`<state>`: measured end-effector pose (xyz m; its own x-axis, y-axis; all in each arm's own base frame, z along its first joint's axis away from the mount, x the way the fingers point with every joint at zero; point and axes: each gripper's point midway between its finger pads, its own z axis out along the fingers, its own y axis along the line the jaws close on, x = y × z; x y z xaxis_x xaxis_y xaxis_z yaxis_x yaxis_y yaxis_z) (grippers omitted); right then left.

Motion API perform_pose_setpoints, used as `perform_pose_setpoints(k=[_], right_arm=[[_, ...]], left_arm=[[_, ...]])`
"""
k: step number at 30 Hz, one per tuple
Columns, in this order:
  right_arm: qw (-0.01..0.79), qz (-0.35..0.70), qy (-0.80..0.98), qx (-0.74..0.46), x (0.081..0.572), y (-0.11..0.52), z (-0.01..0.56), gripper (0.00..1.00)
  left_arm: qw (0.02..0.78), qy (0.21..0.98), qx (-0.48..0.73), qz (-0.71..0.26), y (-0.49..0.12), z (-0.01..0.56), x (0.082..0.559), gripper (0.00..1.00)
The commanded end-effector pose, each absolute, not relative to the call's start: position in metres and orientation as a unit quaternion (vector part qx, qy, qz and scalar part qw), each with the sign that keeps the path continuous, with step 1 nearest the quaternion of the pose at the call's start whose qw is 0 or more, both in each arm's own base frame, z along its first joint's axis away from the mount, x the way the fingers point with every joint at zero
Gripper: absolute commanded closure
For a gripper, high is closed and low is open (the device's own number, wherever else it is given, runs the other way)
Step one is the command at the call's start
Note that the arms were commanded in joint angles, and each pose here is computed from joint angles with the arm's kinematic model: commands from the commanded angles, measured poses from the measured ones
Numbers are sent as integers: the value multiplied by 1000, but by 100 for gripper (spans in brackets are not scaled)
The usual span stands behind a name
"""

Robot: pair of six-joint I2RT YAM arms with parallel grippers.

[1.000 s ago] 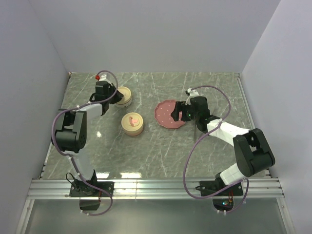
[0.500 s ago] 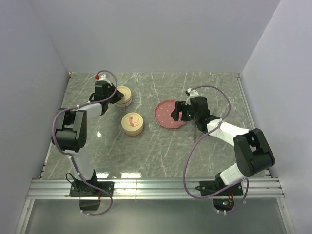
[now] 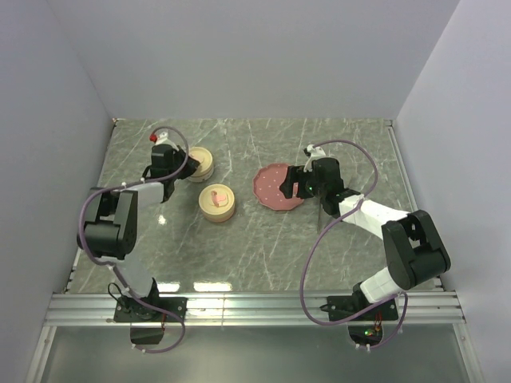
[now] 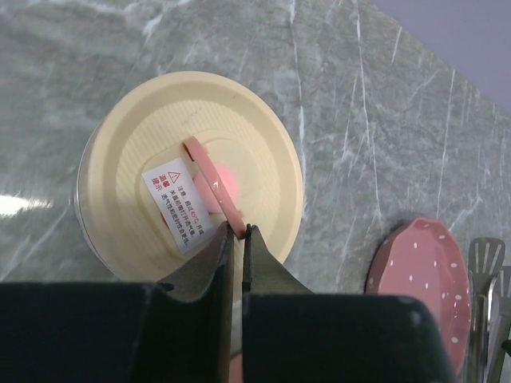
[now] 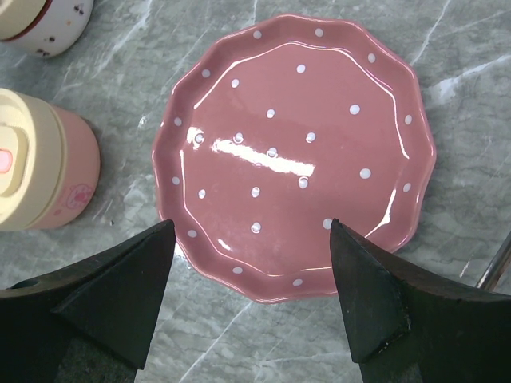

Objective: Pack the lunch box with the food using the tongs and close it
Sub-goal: Move the lunch box

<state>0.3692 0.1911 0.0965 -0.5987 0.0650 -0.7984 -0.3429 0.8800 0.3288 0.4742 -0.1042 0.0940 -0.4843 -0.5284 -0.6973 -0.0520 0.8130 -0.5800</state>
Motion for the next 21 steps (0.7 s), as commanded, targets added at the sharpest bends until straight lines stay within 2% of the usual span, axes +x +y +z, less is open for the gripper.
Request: perform_pose_setpoints(k=[1,13,21], right_arm=[[463,245,848,-85,369,196,114,15],[467,261,840,-90,361,198,123,15],[474,271,833,-90,354,200,131,15]], left_arm=[[442,847,-199,-219,-93,69,439,100],[480,823,-230,-198,-88,85,373,100],[500,809,-230,-208,-94,98,346,100]])
